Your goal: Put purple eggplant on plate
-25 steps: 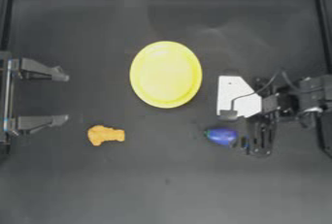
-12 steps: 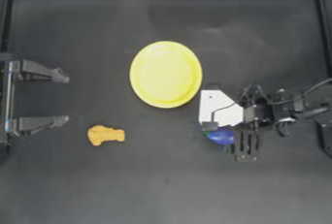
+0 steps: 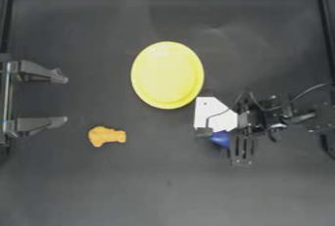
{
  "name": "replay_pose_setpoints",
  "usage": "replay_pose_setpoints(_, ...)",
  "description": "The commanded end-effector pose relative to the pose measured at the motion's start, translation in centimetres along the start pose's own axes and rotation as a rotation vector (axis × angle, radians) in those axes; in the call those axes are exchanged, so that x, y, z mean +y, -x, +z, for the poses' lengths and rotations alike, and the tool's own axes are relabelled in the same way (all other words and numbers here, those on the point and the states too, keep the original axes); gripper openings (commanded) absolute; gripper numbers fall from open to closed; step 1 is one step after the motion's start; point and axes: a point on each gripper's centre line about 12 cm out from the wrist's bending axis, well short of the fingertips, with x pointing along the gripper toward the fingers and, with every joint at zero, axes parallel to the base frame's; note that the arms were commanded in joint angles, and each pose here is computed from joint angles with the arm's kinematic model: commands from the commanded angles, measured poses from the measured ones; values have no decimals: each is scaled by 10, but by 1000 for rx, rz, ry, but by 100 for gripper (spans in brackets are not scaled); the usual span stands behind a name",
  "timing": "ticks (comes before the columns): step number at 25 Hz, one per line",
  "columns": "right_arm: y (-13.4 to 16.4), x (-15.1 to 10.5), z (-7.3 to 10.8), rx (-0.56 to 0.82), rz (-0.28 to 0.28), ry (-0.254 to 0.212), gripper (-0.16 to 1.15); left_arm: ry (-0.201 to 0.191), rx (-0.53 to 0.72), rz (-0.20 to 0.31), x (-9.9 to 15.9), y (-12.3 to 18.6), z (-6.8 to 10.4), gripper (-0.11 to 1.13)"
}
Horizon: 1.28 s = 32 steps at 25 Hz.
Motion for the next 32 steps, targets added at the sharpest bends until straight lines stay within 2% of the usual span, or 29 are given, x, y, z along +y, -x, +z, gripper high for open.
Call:
replay_pose_setpoints(1, 3, 2, 8, -22, 6, -4, 98, 2, -9, 2, 0, -1, 4, 103)
replay_pose_setpoints(3, 1, 4, 8, -16, 7, 1, 95, 2, -9, 2, 0, -1, 4, 103)
replay_pose_setpoints(5, 1, 4, 8, -7, 5, 3, 87, 2, -9, 2, 0, -1, 4, 103)
replay_pose_setpoints(10, 0, 4, 5, 21, -4, 11, 36, 2, -9, 2, 0, -1, 4, 103)
replay_pose_setpoints(12, 1, 4, 5, 20, -4, 13, 27, 2, -9, 2, 0, -1, 4, 103)
replay_pose_setpoints(16, 12, 5, 10, -15, 2, 17, 28, 0, -8, 2, 0, -1, 3, 103)
replay_pose_setpoints(20, 43, 2, 25, -119, -13, 54, 28, 2, -6, 2, 0, -1, 4, 103)
replay_pose_setpoints(23, 65, -7, 39, -200, -48, 84, 28, 0, 2, 2, 0, -2, 3, 103)
replay_pose_setpoints(25, 77, -18, 49, -243, -90, 102, 28, 2, 9, 1, 0, -2, 1, 103)
replay_pose_setpoints(30, 86, -44, 69, -275, -184, 158, 27, 0, 12, 1, 0, -2, 1, 103)
replay_pose_setpoints(32, 85, -54, 76, -273, -198, 175, 27, 0, 12, 1, 0, -2, 1, 103)
